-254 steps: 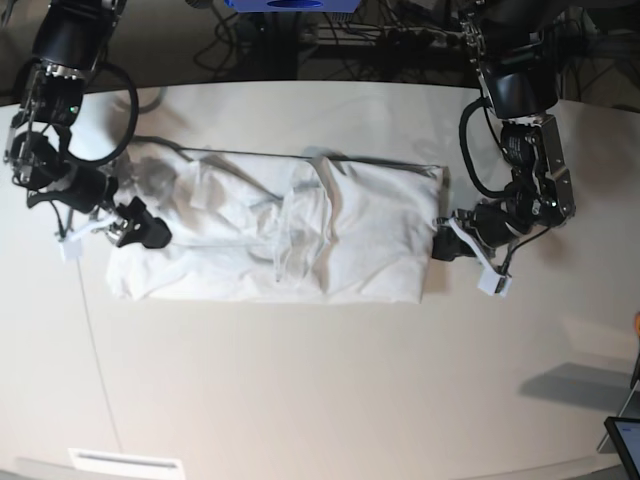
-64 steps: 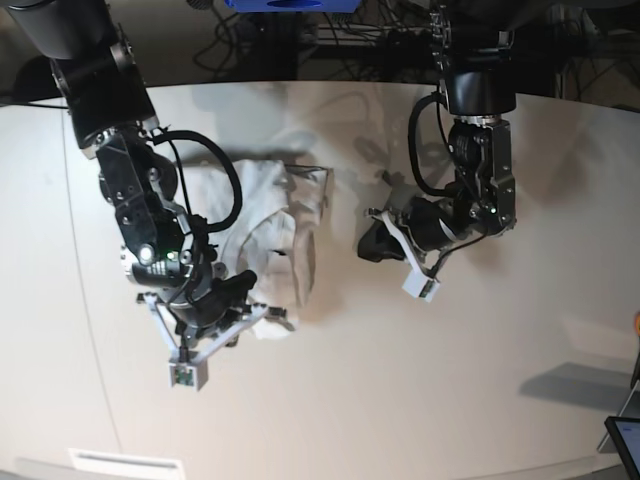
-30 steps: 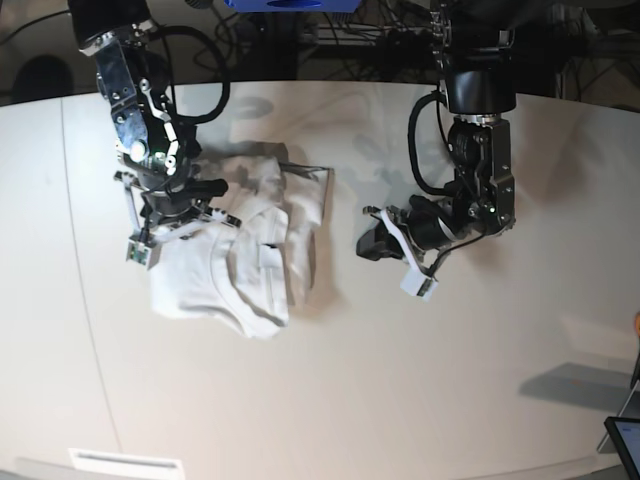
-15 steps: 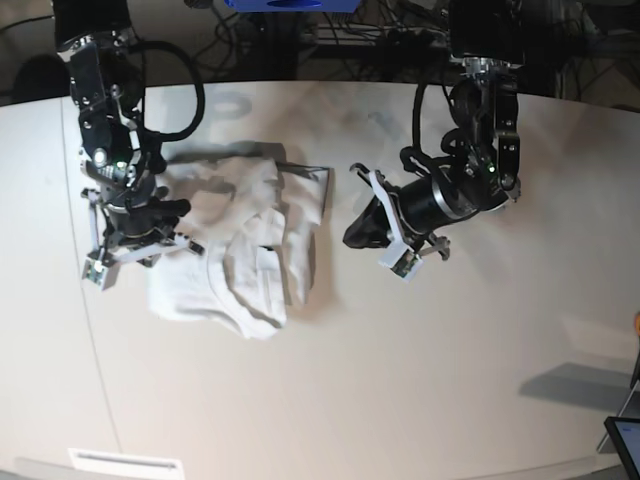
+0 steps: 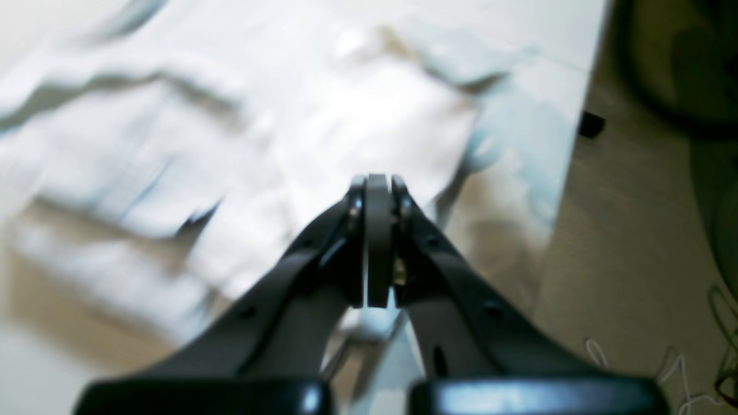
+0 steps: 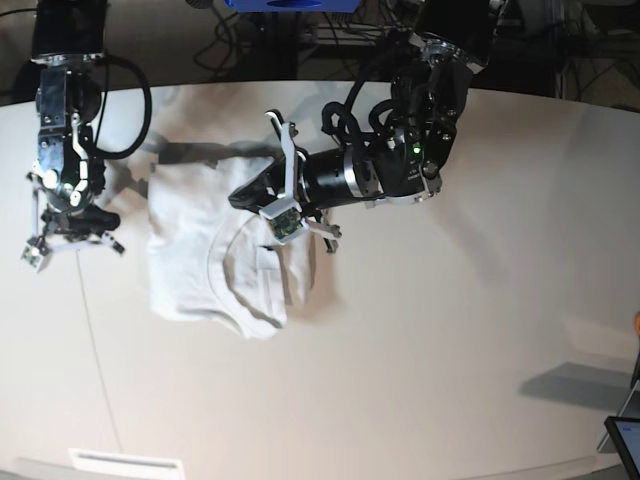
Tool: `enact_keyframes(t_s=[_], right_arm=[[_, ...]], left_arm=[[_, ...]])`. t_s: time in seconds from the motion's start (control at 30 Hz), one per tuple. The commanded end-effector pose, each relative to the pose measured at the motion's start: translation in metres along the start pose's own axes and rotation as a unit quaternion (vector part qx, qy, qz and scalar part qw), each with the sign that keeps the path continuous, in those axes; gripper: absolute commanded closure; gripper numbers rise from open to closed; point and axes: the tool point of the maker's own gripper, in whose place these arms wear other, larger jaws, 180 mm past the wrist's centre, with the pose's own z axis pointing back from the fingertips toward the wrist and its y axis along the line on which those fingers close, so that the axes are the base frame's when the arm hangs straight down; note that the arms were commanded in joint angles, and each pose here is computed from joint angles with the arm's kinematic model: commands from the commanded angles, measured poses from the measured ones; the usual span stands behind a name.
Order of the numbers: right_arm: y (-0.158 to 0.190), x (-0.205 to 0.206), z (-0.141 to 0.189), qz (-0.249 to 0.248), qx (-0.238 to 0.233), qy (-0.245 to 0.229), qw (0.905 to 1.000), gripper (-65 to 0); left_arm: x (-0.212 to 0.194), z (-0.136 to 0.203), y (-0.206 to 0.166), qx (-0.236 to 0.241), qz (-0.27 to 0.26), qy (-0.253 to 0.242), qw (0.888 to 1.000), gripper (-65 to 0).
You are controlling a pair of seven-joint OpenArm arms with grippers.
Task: Fold the T-shirt properly
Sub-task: 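Move the left gripper over the shirt and tuck its loose edge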
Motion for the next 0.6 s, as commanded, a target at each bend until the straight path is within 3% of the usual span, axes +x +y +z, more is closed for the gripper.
enact_keyframes(t_s=[0.0,0.33,0.47,0.57], right_arm=[[-0.001,0.013,0.002,0.005,-0.001,-0.025,0.9997,-3.8],[-0.008,-0.001,0.003,0.01,-0.008,-0.012,0.9998,-3.8],[-0.01,-0.004,0.003,0.011,-0.009,-0.008,0.9999,-3.8],[-0.01,-0.004,0.003,0.011,-0.009,-0.007,0.9999,-3.8]], left_arm=[[0.012,-0.002,-0.002,-0.007,-0.003,-0.021,1.0,0.0],[-0.006,-0.033,0.019,-0.016,0.047,0.007,0.999,0.0],[-0.036,-0.041,0.025,-0.02,0.078,0.043,0.996,0.0],[-0.057,-0.04,0.029,-0.004,0.07,0.078,0.994,0.0]])
